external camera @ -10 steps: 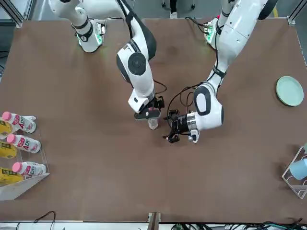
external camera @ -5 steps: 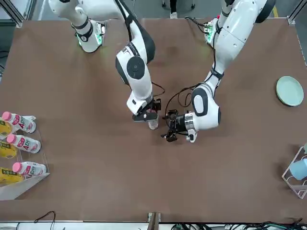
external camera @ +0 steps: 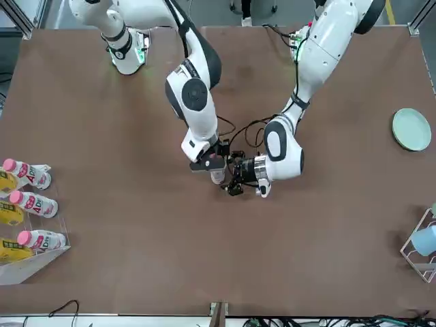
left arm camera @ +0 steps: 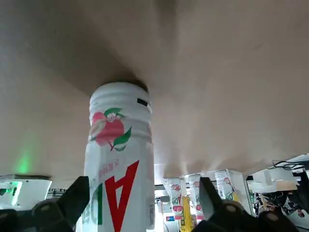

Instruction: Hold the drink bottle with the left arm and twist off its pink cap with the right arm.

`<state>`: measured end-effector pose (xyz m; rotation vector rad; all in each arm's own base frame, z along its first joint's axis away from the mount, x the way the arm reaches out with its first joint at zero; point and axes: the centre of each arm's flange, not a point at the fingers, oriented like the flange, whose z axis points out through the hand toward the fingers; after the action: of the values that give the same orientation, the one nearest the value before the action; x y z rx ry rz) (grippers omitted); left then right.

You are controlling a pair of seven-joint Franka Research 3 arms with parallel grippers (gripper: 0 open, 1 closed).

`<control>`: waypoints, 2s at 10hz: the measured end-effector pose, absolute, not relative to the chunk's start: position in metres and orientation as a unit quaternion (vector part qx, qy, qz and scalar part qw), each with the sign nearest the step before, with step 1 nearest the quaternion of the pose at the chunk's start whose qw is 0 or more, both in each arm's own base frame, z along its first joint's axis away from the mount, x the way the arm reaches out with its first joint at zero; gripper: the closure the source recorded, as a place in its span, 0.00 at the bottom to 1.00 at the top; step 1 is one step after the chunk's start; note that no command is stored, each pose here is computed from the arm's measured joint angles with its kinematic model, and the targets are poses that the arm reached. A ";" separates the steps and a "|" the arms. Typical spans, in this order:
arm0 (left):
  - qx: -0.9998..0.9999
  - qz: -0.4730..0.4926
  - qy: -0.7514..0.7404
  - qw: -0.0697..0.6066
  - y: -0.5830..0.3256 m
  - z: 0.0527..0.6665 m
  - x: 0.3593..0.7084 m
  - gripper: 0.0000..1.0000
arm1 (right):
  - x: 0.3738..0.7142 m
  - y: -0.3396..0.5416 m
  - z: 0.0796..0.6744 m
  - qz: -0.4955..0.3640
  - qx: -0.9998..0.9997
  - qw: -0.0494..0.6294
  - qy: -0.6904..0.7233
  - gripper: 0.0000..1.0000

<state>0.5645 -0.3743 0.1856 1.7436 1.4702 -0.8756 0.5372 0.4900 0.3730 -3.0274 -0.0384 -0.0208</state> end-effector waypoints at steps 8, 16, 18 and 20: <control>0.675 -0.338 0.562 0.337 -0.372 0.165 0.563 0.00 | 0.538 0.490 0.375 -0.009 -0.998 0.058 -0.013 0.20; 0.680 -0.337 0.561 0.330 -0.381 0.157 0.554 0.00 | 0.528 0.496 0.374 -0.012 -0.999 0.031 -0.028 0.20; 0.680 -0.338 0.562 0.327 -0.383 0.154 0.551 0.00 | 0.528 0.496 0.374 -0.013 -0.999 0.031 -0.028 0.20; 0.683 -0.334 0.563 0.325 -0.387 0.151 0.549 0.00 | 0.528 0.496 0.374 -0.012 -0.999 0.031 -0.027 0.20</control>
<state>0.5486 -0.3869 0.1513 1.7892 1.4748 -0.8764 0.5277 0.4961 0.3743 -3.0790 -0.0829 -0.0385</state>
